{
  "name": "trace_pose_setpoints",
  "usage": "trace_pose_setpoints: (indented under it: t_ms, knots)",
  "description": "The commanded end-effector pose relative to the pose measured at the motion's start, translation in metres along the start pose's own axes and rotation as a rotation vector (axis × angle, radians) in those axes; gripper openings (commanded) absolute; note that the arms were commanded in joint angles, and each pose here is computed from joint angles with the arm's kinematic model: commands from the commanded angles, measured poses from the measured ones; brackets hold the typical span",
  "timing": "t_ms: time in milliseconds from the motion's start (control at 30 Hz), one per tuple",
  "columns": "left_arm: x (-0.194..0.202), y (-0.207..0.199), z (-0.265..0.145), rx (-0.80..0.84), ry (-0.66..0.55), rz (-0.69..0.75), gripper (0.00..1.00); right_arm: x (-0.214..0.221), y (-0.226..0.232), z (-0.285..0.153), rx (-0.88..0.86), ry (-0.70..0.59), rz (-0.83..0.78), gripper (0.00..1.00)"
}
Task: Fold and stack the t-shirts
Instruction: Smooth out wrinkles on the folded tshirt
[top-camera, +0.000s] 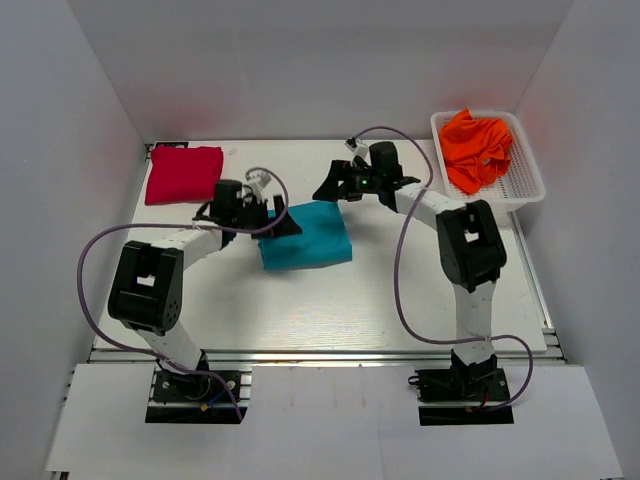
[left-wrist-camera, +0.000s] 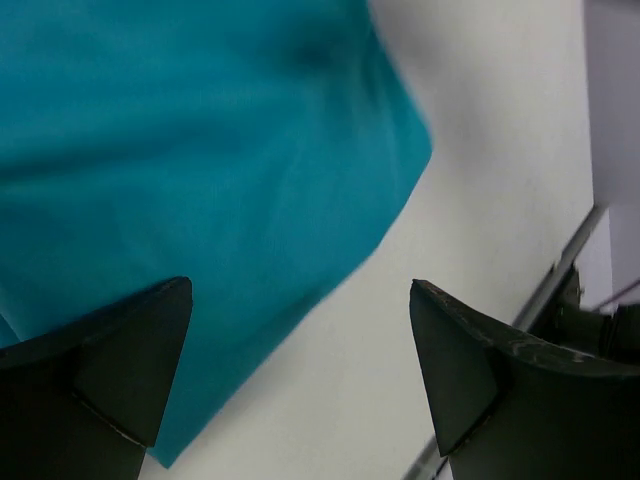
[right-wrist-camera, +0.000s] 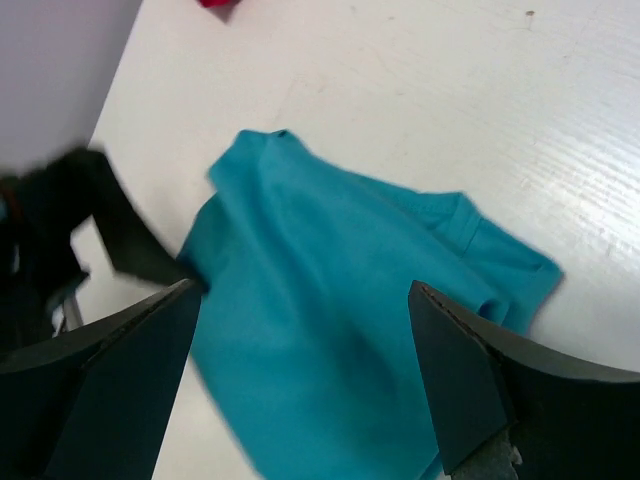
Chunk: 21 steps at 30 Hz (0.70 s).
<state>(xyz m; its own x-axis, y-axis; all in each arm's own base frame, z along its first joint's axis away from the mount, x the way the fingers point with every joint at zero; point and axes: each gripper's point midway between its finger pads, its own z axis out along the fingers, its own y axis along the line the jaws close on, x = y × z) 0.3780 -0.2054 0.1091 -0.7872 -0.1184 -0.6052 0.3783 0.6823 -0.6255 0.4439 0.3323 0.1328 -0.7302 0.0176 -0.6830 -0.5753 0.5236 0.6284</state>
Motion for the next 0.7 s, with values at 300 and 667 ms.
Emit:
trace_pose_setpoints:
  t_ms: [300, 667]
  knots:
    - [0.091, 0.029, -0.009, -0.021, 0.163, -0.053, 1.00, 0.027, -0.053, 0.056, -0.008, 0.083, 0.071, 0.90]
    - [-0.005, -0.011, -0.052, -0.165, -0.053, 0.098, 1.00, -0.067, 0.031, -0.009, -0.042, -0.113, -0.186, 0.90]
